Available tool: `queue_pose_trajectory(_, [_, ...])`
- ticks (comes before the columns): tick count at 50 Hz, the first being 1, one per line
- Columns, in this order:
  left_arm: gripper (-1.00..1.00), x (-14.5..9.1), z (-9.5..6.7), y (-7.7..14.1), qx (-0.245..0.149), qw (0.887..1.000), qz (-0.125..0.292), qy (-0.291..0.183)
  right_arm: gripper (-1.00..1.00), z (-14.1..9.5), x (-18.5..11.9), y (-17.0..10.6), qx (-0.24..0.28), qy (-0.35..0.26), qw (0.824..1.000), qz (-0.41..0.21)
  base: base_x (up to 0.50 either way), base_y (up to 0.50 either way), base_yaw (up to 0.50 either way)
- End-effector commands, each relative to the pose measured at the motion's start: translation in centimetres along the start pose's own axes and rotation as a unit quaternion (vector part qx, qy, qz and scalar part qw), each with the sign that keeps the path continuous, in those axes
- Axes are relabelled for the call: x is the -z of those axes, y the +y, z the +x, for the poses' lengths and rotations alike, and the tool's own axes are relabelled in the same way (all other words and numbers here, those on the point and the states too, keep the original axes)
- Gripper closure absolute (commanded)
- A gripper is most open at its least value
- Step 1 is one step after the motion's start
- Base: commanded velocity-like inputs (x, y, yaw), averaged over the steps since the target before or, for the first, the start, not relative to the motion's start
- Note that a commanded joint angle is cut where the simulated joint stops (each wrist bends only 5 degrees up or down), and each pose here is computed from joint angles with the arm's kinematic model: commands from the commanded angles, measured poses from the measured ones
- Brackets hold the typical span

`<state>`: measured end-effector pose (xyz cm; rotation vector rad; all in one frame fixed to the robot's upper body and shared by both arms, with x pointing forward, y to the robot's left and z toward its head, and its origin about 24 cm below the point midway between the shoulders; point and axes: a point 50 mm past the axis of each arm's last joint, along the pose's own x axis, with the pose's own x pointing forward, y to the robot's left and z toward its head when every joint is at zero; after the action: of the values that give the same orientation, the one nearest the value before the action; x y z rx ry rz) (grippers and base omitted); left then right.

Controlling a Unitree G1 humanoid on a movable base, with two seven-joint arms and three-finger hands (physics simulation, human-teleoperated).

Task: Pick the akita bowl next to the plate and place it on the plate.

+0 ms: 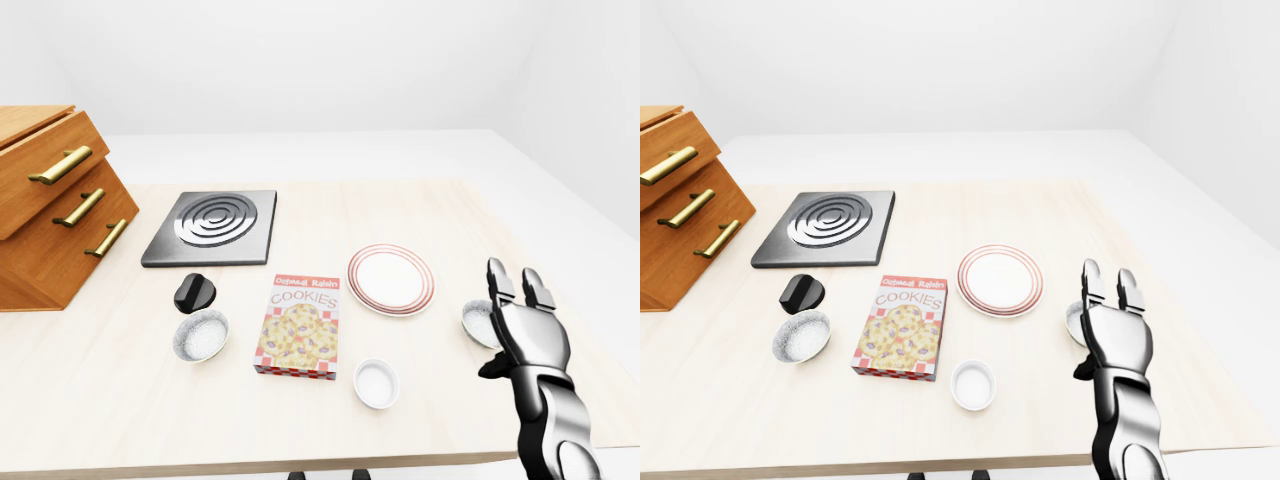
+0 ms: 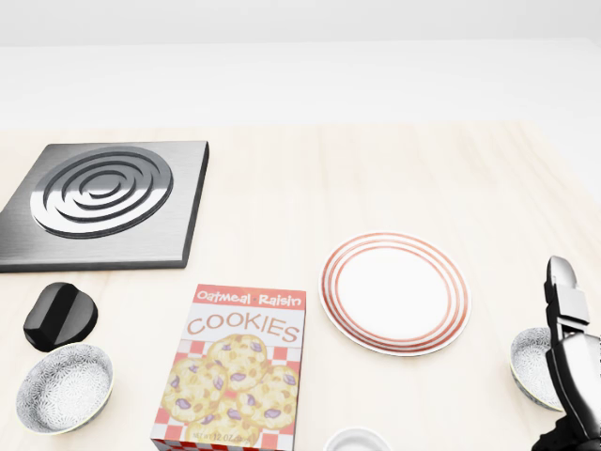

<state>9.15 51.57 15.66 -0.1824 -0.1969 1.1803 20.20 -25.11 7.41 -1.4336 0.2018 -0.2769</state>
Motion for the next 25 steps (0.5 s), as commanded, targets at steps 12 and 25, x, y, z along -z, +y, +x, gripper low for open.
queue_pose_trajectory(12, [-1.00, 0.2, 0.0, -0.1, -0.001, 1.000, 0.000, 0.001, -1.00, 0.9, 1.1, 2.8, -0.040, 0.026, 0.999, -0.009, 0.00, 0.00, 0.00])
queue_pose_trajectory(25, [-1.00, -0.4, 0.0, 0.0, -0.003, 1.000, 0.000, -0.007, -1.00, 1.4, 1.9, 3.8, -0.049, 0.037, 0.998, -0.013, 0.00, 0.00, 0.00])
